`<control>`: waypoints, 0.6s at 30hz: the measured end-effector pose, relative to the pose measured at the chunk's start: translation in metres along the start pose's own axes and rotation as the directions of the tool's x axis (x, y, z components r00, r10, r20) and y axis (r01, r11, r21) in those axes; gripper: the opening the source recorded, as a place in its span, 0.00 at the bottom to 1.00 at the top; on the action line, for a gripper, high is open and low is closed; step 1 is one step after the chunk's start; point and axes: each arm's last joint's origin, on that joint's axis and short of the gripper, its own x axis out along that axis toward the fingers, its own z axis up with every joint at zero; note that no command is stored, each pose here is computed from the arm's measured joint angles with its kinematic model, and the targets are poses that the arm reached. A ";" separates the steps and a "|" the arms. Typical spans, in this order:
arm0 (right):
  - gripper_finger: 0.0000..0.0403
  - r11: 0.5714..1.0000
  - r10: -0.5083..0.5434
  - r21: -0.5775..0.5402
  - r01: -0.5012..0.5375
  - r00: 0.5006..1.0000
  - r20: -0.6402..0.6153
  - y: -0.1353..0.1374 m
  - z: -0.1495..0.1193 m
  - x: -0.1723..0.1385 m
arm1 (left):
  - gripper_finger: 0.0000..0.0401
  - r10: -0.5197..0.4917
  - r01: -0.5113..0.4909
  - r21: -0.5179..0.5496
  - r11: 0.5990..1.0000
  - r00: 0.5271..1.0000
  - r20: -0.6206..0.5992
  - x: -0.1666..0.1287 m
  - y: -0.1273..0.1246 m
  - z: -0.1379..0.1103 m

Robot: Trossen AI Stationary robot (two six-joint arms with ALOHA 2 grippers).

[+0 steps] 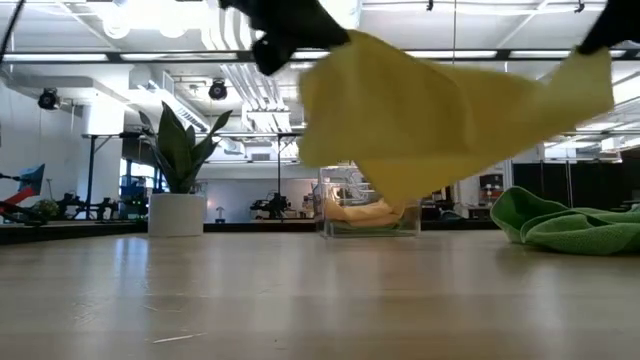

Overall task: Fold microfiber towels
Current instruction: Fold the yellow towel

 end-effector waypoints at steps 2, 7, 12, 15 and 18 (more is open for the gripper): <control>0.03 1.000 0.010 0.025 -0.011 0.999 0.043 -0.004 0.004 -0.003 | 0.00 -0.004 0.005 -0.038 0.999 1.000 0.014 -0.021 0.004 -0.005; 0.03 0.997 0.027 0.062 -0.035 0.992 0.123 -0.014 0.011 -0.010 | 0.00 -0.091 0.096 -0.148 0.984 0.995 0.040 -0.058 0.012 -0.019; 0.03 0.996 0.041 0.078 -0.052 0.989 0.140 -0.020 0.014 -0.014 | 0.00 -0.120 0.145 -0.222 0.964 0.985 0.121 -0.073 0.015 -0.024; 0.03 0.995 0.042 0.080 -0.054 0.988 0.149 -0.021 0.015 -0.014 | 0.00 -0.071 0.102 -0.165 0.981 0.981 0.182 -0.073 0.013 -0.021; 0.03 0.995 0.042 0.084 -0.055 0.988 0.151 -0.020 0.015 -0.014 | 0.00 -0.021 0.007 0.052 0.999 0.961 0.275 -0.072 -0.001 -0.017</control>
